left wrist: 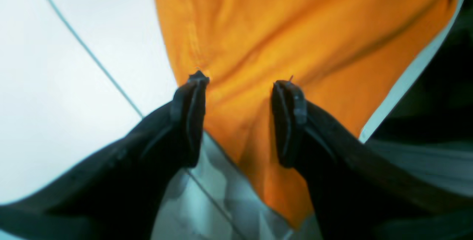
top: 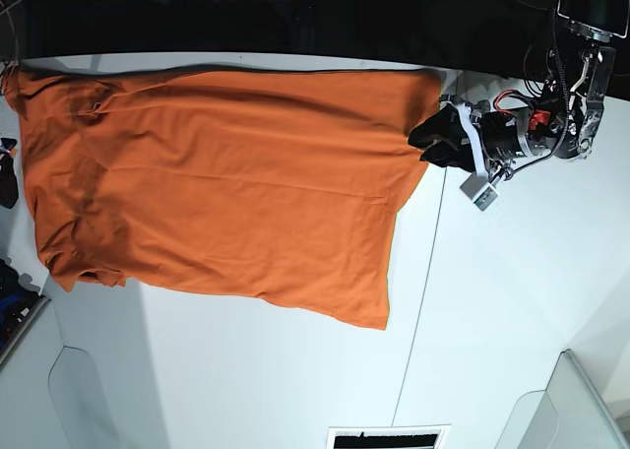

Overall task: Layout the t-shirt on the table in an organized manner, then fold the t-shirt properly
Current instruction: 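Regrasp the shirt edges with both grippers, then pull the shirt edge outward with the right gripper to smooth it, then hold the shirt edges with both grippers, adjusting the right gripper slightly, then release and regrasp the shirt hem with the right gripper, pulling it outward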

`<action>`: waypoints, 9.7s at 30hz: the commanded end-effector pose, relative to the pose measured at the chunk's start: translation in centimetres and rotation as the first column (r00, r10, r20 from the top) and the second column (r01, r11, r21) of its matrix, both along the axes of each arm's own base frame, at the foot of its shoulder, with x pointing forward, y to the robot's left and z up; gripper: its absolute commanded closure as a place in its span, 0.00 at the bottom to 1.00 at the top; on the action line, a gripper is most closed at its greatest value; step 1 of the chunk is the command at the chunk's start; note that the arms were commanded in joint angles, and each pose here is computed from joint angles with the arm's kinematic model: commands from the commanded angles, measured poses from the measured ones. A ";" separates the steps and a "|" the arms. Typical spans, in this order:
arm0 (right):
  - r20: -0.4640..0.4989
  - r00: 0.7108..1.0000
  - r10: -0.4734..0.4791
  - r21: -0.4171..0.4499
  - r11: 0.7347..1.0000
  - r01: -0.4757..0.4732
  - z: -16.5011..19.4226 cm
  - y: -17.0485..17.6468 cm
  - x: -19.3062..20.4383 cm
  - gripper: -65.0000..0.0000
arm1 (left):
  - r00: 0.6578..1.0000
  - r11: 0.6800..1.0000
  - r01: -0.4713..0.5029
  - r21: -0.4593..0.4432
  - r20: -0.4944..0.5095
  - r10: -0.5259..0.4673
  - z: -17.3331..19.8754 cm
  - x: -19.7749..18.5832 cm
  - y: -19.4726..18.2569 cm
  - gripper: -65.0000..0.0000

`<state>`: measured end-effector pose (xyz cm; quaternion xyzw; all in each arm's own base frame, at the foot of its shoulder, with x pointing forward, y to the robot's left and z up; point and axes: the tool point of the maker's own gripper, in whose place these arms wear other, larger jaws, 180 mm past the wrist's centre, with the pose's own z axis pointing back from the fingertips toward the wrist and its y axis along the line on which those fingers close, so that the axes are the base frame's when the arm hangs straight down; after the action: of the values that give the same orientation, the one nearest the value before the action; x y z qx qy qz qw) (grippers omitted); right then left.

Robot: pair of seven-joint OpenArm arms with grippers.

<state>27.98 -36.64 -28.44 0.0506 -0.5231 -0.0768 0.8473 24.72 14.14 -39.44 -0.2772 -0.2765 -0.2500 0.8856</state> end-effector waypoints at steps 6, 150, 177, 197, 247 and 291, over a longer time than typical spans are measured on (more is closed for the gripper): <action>-0.049 0.999 0.019 -0.042 0.999 -0.021 -1.9 0.1 2.9 0.55 | 0.993 1.000 0.015 -0.016 0.114 -0.013 3.0 3.1 -0.4 0.51; -0.201 0.975 0.089 -0.072 0.992 -0.106 -2.6 0.7 -5.7 0.61 | 0.998 0.991 -0.035 -0.128 -0.052 0.028 0.8 4.8 -2.9 0.51; -0.332 0.929 0.165 -0.030 0.982 -0.185 -9.4 3.2 -5.1 0.71 | 0.998 0.990 -0.036 -0.138 -0.063 0.028 0.7 4.5 -3.0 0.51; -0.341 0.914 0.218 -0.073 0.964 -0.257 -7.7 4.8 -5.5 1.00 | 0.998 0.994 -0.037 -0.103 -0.054 0.032 0.2 4.5 -2.6 0.51; -0.078 0.995 -0.055 -0.056 0.997 0.051 -3.1 -1.8 4.9 0.50 | 0.998 0.990 -0.041 -0.135 0.047 0.048 3.9 8.2 -1.8 0.51; -0.320 0.923 0.214 -0.042 0.970 -0.239 -9.9 5.0 4.7 0.76 | 0.977 0.981 -0.190 0.039 -0.091 0.193 -4.2 6.8 3.7 0.63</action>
<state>31.22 -30.78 -40.49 0.0709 -0.3430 0.0355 0.9360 32.49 16.37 -42.50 -0.2835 -0.2947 -0.1410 0.9016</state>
